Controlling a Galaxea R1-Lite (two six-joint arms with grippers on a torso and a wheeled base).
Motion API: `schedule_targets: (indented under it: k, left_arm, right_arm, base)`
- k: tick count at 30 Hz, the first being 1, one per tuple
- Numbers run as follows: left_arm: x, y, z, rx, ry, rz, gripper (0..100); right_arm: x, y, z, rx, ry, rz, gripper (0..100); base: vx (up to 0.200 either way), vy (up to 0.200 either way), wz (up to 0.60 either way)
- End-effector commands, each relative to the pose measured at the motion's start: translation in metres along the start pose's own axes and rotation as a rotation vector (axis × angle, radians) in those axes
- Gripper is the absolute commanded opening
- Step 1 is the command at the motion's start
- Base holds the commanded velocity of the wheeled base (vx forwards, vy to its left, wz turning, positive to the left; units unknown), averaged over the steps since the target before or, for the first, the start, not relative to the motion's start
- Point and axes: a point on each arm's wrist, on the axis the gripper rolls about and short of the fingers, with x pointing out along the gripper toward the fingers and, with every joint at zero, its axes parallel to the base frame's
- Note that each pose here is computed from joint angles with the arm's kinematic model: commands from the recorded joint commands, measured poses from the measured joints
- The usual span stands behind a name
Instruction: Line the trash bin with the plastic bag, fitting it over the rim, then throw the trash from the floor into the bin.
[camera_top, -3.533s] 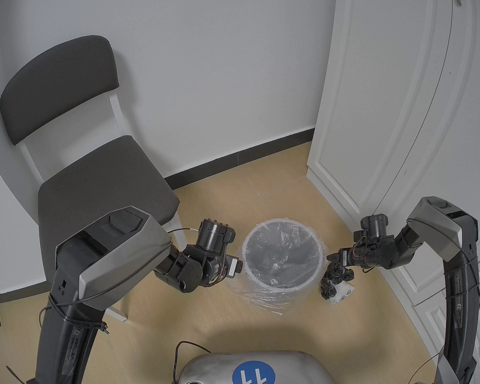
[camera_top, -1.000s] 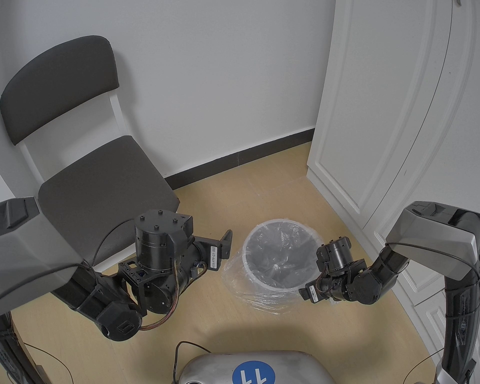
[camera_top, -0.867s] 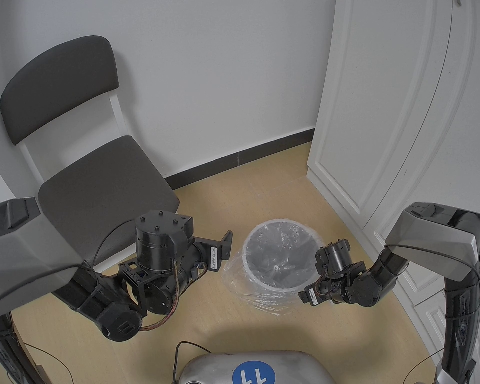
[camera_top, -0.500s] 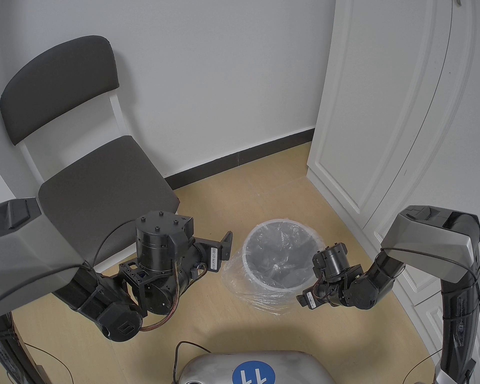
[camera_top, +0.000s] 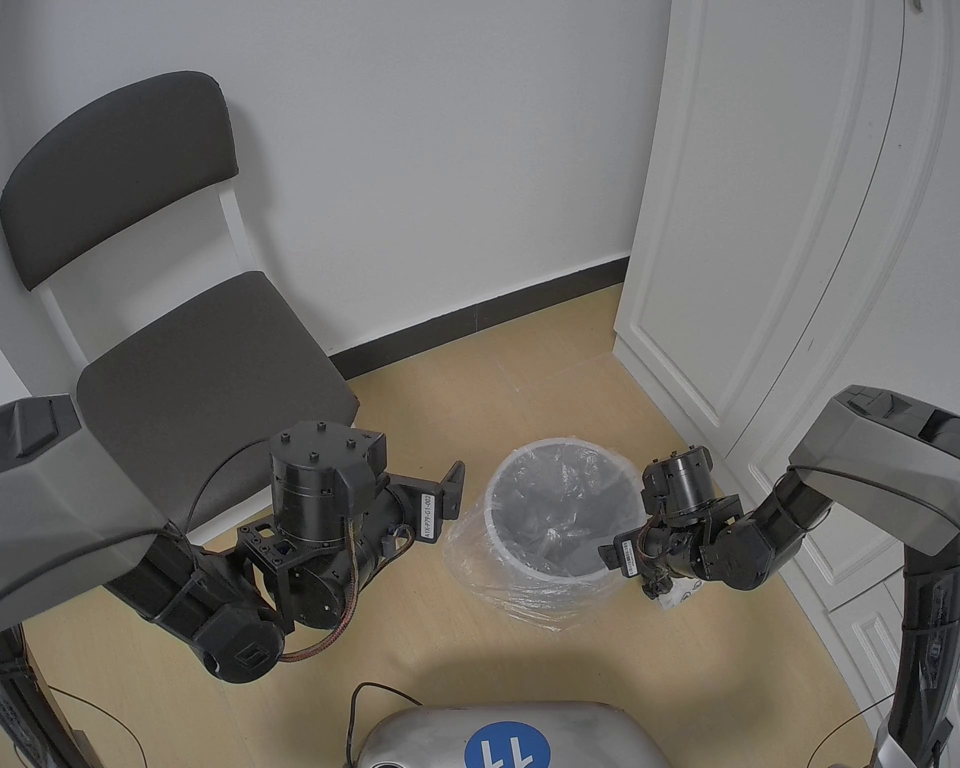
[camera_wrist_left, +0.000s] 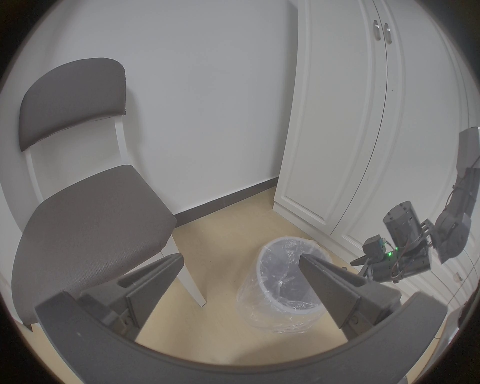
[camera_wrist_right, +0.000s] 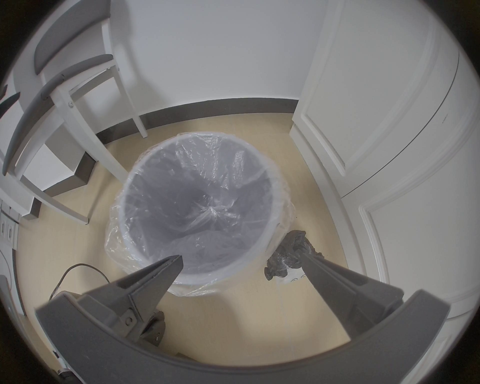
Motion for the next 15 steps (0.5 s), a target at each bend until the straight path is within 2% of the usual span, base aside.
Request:
schedule_targets:
  k: [1,15]
  left_arm:
    - [-0.0001,-0.0004,-0.0007,0.001,0.002,0.0,100]
    - [-0.0002,-0.0005,0.0001,-0.001,-0.001,-0.001,100]
  right_arm:
    - [0.0218,0.0077,-0.0146,-0.013,0.045,-0.004,100]
    - [0.0208,0.0119,-0.0242,-0.042,0.075,0.004,100]
  base:
    - [0.0,0.0,0.0]
    - [0.0,0.0,0.0]
